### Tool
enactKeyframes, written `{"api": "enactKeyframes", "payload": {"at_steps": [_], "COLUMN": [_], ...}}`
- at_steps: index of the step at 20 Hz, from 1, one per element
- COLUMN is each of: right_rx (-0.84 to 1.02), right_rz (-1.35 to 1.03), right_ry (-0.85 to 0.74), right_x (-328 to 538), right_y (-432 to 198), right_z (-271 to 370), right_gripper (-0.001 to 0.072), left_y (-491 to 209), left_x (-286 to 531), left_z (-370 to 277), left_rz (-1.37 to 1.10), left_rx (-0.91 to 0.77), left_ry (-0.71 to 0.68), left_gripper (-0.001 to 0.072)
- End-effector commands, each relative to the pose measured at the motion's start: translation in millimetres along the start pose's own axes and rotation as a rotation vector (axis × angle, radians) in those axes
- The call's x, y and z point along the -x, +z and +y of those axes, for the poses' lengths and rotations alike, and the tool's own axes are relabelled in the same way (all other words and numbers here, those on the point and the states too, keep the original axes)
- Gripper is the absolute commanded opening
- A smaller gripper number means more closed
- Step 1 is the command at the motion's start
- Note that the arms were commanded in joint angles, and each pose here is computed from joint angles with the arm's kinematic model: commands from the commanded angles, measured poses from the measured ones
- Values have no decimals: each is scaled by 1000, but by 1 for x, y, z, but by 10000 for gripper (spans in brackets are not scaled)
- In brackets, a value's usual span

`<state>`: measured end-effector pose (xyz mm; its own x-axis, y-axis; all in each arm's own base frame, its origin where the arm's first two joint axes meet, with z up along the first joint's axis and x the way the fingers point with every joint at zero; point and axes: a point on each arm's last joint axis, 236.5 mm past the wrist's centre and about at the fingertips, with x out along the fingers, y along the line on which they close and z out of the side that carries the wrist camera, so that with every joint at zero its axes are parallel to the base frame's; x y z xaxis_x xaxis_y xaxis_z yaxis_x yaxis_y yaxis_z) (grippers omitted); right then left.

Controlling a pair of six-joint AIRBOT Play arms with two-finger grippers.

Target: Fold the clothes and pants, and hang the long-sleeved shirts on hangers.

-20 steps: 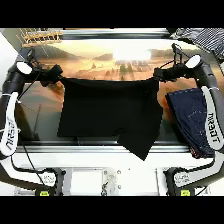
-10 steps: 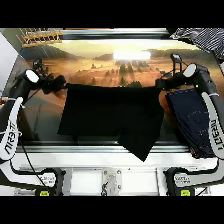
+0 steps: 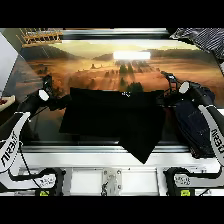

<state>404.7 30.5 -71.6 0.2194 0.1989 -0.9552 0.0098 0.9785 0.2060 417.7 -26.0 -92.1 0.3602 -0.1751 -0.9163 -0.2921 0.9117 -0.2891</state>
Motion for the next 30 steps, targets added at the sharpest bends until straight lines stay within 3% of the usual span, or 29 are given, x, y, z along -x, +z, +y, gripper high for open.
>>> {"api": "enactKeyframes", "payload": {"at_steps": [1,2,3,7,12,18,23,26,27,28,30], "right_rx": [-45,-38,-29,-23,-3,0,0,-4,-9,-24,-80], "right_rz": [22,19,9,-139,-348,-374,-373,-356,-335,-289,-152], "right_ry": [41,42,32,-42,-51,-40,-41,-41,-41,-40,-38], "right_x": [0,7,19,102,178,188,187,182,176,166,134], "right_y": [-9,-9,-8,-4,2,2,1,-3,-9,-20,-58], "right_z": [9,10,9,-12,-1,4,3,2,1,-3,-18], "right_gripper": [284,585,635,635,635,635,635,635,635,635,635], "left_y": [4,12,19,-6,-104,-163,-148,-131,-127,-123,-113], "left_x": [13,27,45,102,88,49,23,12,11,12,18], "left_z": [-6,-6,-3,53,100,80,50,34,30,25,19], "left_rz": [-43,-75,-106,-56,66,129,141,138,140,138,114], "left_rx": [5,12,21,84,258,382,368,356,342,330,308], "left_ry": [-15,-23,-26,64,89,-11,-41,-46,-49,-55,-71], "left_gripper": [587,586,586,586,586,586,583,231,81,4,4]}}
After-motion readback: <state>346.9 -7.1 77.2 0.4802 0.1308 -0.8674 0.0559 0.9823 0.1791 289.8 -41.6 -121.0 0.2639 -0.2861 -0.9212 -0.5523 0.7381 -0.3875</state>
